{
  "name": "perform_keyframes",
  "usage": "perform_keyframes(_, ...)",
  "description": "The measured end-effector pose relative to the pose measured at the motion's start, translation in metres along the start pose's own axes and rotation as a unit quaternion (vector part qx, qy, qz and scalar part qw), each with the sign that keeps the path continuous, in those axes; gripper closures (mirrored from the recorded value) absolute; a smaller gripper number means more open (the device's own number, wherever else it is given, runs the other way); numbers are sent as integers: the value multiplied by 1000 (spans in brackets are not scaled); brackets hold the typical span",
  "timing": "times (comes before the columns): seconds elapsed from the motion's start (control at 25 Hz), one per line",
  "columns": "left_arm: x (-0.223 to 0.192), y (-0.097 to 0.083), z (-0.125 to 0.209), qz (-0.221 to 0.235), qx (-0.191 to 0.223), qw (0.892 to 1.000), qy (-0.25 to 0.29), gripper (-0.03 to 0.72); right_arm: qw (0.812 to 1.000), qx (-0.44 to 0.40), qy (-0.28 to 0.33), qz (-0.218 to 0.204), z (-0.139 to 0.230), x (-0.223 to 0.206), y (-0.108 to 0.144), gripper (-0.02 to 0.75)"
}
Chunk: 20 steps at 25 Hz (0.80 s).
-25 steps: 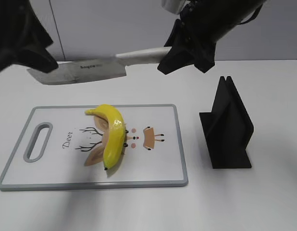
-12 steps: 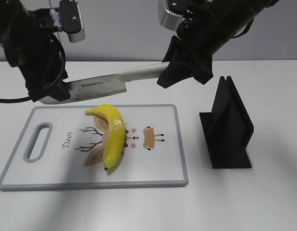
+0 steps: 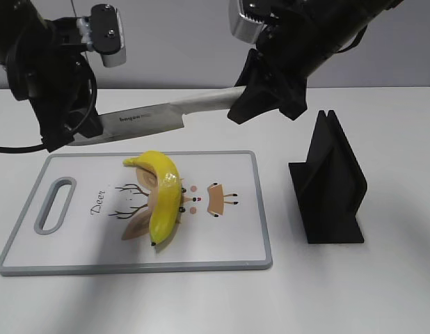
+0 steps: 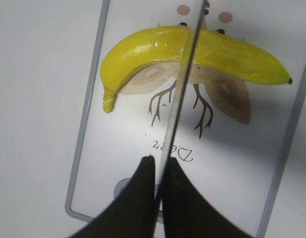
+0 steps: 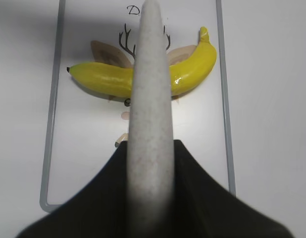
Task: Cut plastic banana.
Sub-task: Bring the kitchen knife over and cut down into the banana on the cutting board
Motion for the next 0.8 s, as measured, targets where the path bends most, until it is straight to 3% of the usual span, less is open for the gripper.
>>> perform_keyframes(0.24, -5, 2, -4, -2, 1, 1000, -10, 686, 999, -35, 38, 12, 11, 0, -3, 569)
perform_keyframes(0.52, -38, 0, -3, 30, 15, 999, -14, 686, 994, -63, 91, -2, 37, -24, -8, 568)
perform_keyframes(0.8, -110, -3, 4, 71, 46, 996, -13, 685, 983, -97, 157, -21, 86, -77, -20, 563)
Point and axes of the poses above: a point on each arm's last joint axis where the gripper is mounted, x pointing back along that axis away from the gripper, y along the wrist's bending axis when the last joint is at zero, z = x × y, the point moved 7 cm from there along -x, pointing out along that axis toward the gripper, and after that the axes turned 11 degrees about -x, right-handed, at the moved point
